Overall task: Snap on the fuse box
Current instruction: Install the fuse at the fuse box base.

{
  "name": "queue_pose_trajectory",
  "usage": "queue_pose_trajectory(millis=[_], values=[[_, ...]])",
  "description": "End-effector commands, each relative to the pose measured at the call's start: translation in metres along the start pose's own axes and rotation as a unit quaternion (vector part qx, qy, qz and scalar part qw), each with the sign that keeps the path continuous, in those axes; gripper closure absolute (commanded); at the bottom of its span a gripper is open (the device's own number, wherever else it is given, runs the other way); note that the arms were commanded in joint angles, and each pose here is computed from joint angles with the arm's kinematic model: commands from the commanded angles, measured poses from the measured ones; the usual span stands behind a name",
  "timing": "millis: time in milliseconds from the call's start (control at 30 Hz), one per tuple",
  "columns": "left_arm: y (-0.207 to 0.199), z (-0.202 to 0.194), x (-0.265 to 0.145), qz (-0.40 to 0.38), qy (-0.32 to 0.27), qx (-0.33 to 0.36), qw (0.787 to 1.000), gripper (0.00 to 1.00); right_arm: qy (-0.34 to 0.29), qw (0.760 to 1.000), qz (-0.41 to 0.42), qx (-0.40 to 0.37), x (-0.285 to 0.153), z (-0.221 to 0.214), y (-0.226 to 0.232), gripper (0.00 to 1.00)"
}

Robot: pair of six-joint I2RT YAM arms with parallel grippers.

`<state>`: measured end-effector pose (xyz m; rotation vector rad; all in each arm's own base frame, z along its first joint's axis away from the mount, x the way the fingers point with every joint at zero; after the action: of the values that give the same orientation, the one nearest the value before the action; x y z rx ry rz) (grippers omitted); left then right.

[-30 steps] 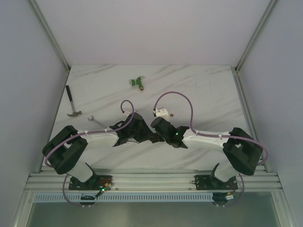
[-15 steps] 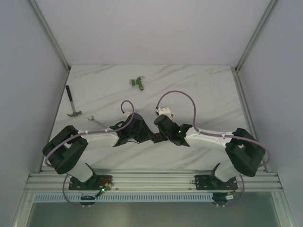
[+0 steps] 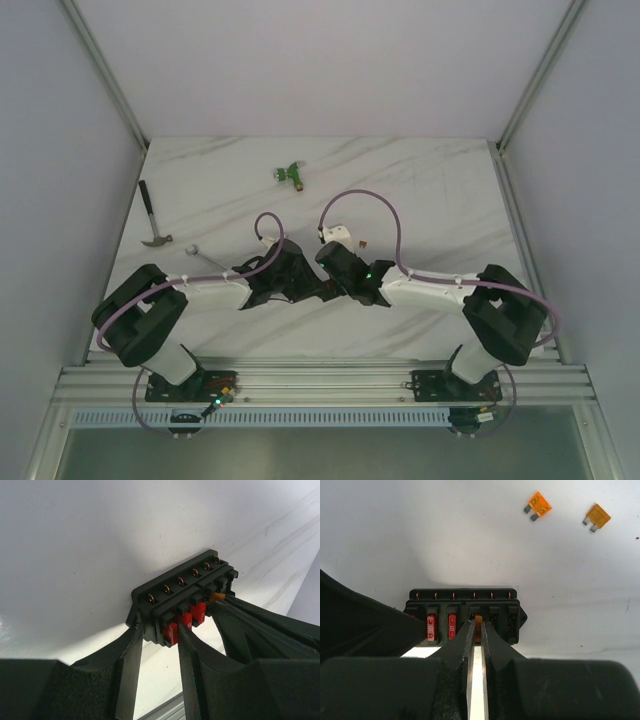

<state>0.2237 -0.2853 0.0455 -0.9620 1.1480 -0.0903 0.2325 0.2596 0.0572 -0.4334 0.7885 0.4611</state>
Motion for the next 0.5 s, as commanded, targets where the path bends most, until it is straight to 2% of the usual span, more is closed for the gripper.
queue_pose_trajectory(millis=[0,300,467], values=[[0.023,0.000,0.004,0.046,-0.001,0.006,0.999,0.57,0.191,0.978,0.027,-0.077,0.001,-0.109,0.006,1.00],[0.026,0.005,0.004,0.050,-0.013,0.004,0.999,0.58,0.241,0.965,0.039,-0.091,0.006,-0.133,0.011,1.00],[0.028,0.006,0.004,0.051,-0.013,0.004,0.999,0.58,0.208,0.974,0.033,-0.081,0.001,-0.115,0.007,1.00]])
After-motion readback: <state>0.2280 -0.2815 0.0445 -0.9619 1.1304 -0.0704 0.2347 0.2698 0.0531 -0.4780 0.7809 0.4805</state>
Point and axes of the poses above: each gripper's point midway between its finger pads, its own x axis out along the fingers, its own y axis along the line the jaws close on, z = x × y, the point moved 2 cm from there along -x, back along the fingers, and after that the axes turned 12 degrees about -x, right-handed, at the moved point
